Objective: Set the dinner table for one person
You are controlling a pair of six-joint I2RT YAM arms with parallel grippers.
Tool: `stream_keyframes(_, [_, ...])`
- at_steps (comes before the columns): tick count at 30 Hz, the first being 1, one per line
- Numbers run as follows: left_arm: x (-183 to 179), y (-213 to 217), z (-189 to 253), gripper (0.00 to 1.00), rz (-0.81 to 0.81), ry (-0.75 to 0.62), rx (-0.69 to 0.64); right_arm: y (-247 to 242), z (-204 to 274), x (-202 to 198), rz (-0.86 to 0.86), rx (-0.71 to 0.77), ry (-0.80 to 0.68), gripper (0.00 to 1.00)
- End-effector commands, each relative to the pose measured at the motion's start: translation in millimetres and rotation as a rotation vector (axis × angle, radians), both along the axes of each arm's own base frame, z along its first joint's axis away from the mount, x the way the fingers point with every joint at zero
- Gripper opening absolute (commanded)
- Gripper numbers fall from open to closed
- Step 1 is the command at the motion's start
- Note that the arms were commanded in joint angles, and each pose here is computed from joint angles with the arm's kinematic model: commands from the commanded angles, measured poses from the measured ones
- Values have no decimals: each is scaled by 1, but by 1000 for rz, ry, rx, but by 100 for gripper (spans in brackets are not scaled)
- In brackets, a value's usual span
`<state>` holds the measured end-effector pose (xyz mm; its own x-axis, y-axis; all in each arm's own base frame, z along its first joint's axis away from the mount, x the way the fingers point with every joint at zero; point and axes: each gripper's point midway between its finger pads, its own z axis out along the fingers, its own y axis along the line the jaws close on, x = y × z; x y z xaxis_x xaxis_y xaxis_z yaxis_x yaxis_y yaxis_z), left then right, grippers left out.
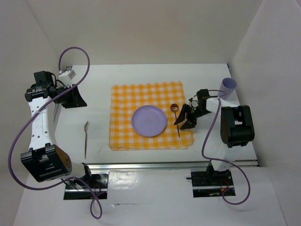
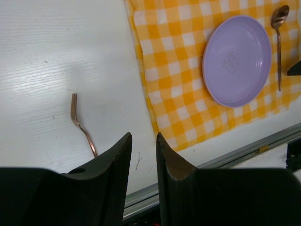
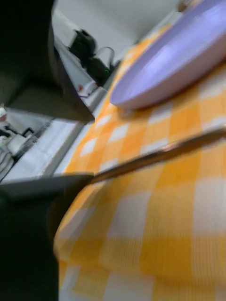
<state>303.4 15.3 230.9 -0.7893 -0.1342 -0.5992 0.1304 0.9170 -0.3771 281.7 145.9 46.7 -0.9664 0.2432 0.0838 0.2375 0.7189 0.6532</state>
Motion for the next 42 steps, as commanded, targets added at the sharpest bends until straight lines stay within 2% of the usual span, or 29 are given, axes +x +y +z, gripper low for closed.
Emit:
stream_keyframes(1, [1, 10, -1, 34, -4, -12, 56, -15, 7, 11, -8, -160, -66, 49])
stream_keyframes(3, [0, 23, -11, 34, 28, 3, 129, -19, 10, 13, -16, -188, -79, 37])
stream_keyframes(5, [3, 39, -29, 34, 60, 11, 230, -20, 16, 14, -22, -211, -95, 37])
stream_keyframes(6, [-2, 63, -41, 34, 119, 56, 349, -18, 19, 16, -13, -222, -102, 37])
stream_keyframes(8, [-5, 74, -68, 34, 103, 129, 433, -15, 29, 15, 4, -268, -139, 37])
stream_keyframes(10, [-20, 69, -93, 34, 2, 233, 438, -12, 37, 16, 11, -303, -162, 38])
stream_keyframes(12, [-34, 53, -117, 42, -139, 313, 397, -7, 48, 16, 23, -342, -208, 42])
stream_keyframes(14, [-34, 60, -128, 47, -154, 314, 478, -4, 57, 13, 24, -360, -237, 47])
stream_keyframes(15, [-44, 73, -137, 49, -160, 338, 562, -1, 60, 11, 23, -362, -249, 50])
stream_keyframes(16, [-43, 74, -140, 49, -195, 331, 587, -2, 60, 8, 15, -360, -243, 50])
stream_keyframes(20, [-63, 59, -149, 60, -291, 414, 530, 1, 64, 2, 19, -349, -285, 50])
stream_keyframes(26, [-51, 50, -183, 60, -184, 545, 446, 7, 65, 6, 26, -318, -295, 50])
stream_keyframes(32, [-32, 39, -188, 60, -171, 539, 359, 7, 70, 14, 35, -326, -324, 50])
stream_keyframes(36, [-39, 45, -203, 55, -173, 606, 411, 5, 62, 10, 38, -330, -310, 50])
stream_keyframes(39, [-47, 46, -216, 42, -179, 648, 452, 5, 63, 9, 36, -327, -320, 50])
stream_keyframes(42, [-55, 42, -230, 33, -189, 696, 439, 5, 63, 9, 36, -327, -320, 50])
